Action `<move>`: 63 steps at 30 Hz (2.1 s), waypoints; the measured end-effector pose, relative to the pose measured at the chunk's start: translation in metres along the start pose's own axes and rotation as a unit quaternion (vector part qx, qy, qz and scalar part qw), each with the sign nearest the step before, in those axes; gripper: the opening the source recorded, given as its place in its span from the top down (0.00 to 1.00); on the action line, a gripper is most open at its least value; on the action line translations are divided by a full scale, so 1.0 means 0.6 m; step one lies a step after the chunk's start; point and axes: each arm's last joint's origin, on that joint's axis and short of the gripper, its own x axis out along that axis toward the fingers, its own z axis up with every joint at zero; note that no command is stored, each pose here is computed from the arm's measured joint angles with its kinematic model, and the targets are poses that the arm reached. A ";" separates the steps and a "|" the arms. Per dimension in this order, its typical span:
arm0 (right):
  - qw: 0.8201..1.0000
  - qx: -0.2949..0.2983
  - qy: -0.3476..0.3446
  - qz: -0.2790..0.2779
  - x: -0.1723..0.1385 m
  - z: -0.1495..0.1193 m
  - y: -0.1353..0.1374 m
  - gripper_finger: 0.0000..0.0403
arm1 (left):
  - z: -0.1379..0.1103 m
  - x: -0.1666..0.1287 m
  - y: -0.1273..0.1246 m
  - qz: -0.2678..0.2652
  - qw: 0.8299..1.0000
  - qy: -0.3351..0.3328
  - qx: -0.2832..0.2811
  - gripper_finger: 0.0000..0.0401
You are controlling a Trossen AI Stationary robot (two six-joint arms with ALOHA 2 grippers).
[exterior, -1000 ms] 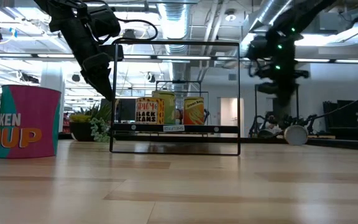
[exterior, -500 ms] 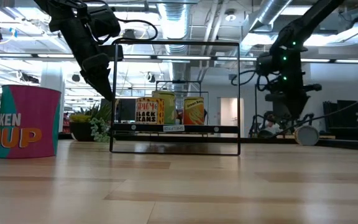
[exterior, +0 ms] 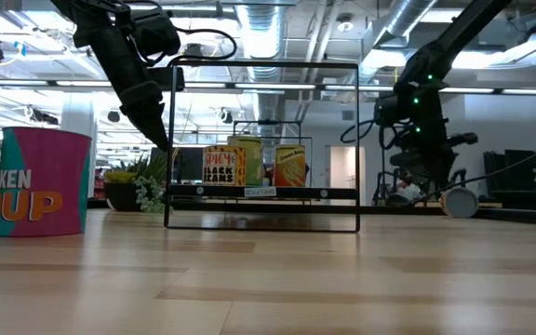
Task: Pick and place cans onto a shelf
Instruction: Put the canned pineapple ring on the shelf
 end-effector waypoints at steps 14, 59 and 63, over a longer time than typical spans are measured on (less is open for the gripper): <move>0.996 0.075 -0.034 -0.018 0.000 0.010 -0.003 0.98 | 0.000 0.000 0.000 -0.002 1.000 0.000 0.000 0.82; 0.994 -0.026 -0.101 0.038 -0.170 -0.163 0.093 0.92 | 0.000 0.000 -0.001 -0.010 1.000 -0.003 0.008 0.82; 0.994 -0.035 -0.092 0.037 -0.161 -0.240 0.100 0.92 | 0.002 0.000 -0.001 -0.009 1.000 -0.007 0.013 0.82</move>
